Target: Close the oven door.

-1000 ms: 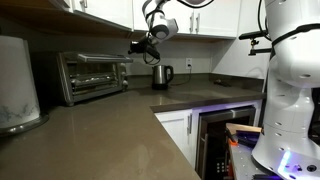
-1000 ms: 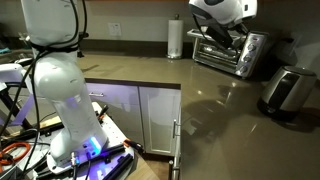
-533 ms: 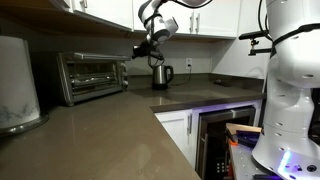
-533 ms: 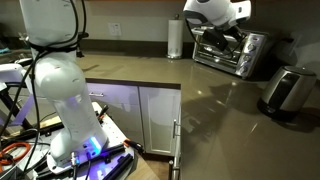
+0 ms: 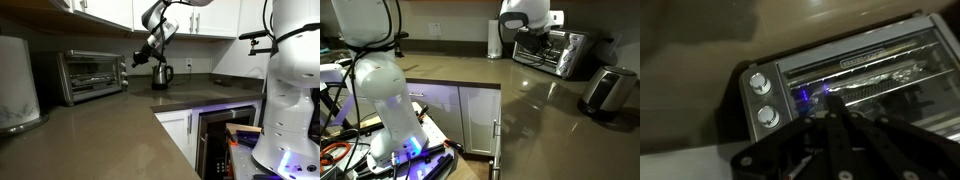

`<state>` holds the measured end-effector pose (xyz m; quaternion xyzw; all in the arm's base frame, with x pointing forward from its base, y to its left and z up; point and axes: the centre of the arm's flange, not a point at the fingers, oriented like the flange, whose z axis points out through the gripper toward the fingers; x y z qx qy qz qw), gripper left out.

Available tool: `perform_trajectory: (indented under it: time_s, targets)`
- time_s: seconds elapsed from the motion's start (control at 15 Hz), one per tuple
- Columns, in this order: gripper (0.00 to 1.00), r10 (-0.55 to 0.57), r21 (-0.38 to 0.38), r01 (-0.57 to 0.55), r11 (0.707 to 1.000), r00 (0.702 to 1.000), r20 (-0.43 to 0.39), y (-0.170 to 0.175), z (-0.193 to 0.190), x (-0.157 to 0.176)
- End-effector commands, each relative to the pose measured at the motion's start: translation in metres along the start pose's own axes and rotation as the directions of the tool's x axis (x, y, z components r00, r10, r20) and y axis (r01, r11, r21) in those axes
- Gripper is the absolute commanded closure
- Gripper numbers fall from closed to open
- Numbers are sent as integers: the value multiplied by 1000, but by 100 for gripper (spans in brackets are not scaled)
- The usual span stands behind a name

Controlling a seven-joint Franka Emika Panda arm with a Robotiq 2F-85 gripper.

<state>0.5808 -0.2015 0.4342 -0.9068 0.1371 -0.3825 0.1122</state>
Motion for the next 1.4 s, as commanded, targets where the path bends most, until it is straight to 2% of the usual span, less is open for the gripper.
perform_trajectory:
  time_s: [0.0,0.13,0.4,0.6,0.93,1.0,1.07,1.33]
  targets:
    - [100,-17,114,-3,993,985,172,-9,-34,-5]
    - [100,-26,152,-18,988,960,279,-9,-44,-11]
    - [100,-66,156,-5,988,892,448,-12,-67,-20]
    - [100,-144,147,78,986,842,521,-23,-78,-25]
    - [100,-240,68,251,966,761,603,-42,-89,-29]
    - [100,-251,56,275,960,751,611,-45,-90,-28]
    - [99,-244,76,247,966,773,586,-35,-78,-24]
    - [99,-260,67,275,959,762,593,-40,-81,-23]
